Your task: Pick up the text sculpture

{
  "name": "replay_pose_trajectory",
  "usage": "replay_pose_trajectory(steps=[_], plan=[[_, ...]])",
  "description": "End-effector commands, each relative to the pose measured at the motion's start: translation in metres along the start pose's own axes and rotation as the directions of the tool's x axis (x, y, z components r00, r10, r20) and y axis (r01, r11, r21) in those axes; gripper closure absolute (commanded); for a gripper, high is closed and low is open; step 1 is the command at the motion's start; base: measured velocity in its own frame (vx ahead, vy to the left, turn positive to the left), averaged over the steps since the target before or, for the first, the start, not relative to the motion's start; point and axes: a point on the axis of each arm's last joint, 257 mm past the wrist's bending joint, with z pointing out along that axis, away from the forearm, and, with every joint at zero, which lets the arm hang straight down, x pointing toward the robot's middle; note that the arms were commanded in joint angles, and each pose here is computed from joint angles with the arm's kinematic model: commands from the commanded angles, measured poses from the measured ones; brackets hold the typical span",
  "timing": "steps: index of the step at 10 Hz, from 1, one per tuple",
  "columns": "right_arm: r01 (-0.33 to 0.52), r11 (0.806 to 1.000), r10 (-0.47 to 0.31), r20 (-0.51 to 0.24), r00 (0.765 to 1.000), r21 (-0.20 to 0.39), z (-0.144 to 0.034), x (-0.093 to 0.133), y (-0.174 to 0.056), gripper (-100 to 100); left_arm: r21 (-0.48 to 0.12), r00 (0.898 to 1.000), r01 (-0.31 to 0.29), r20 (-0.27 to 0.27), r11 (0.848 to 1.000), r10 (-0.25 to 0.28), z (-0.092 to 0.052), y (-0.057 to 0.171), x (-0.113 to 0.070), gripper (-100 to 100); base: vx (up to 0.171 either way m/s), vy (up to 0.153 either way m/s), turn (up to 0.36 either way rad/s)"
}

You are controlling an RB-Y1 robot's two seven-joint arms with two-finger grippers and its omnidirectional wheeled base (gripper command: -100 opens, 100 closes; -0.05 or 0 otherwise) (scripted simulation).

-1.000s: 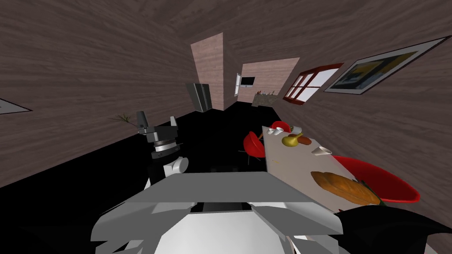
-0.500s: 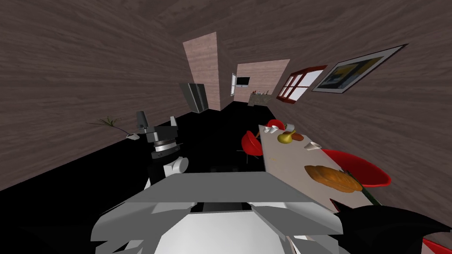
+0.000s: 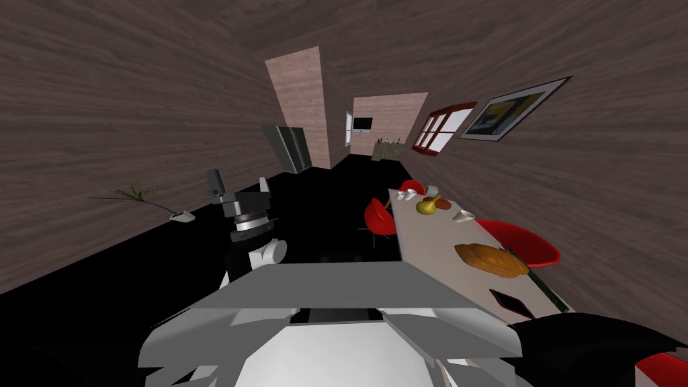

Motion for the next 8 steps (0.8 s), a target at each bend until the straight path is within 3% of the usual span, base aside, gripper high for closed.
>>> replay_pose_trajectory(steps=[1,5,6,8], plan=[[0.001,1.0,-0.001,0.016,1.0,-0.001,-0.003,-0.016,-0.007,100,0.0,1.0,0.0,0.0,1.0,0.0,0.0,0.0,0.0,0,0.058,0.022,-0.278],[0.087,0.996,-0.087,-0.031,0.996,-0.016,-0.003,-0.003,-0.004,100,0.0,1.0,0.0,0.0,1.0,0.0,0.0,0.0,0.0,0,0.01,0.005,-0.004],[0.07,0.997,-0.07,0.014,0.997,-0.009,-0.004,-0.038,-0.014,100,0.0,1.0,0.0,0.0,1.0,0.0,0.0,0.0,0.0,0,0.047,0.012,-0.39],[0.104,0.994,-0.105,-0.007,0.994,-0.011,-0.004,-0.034,-0.015,100,0.0,1.0,0.0,0.0,1.0,0.0,0.0,0.0,0.0,0,0.046,0.02,-0.156]])
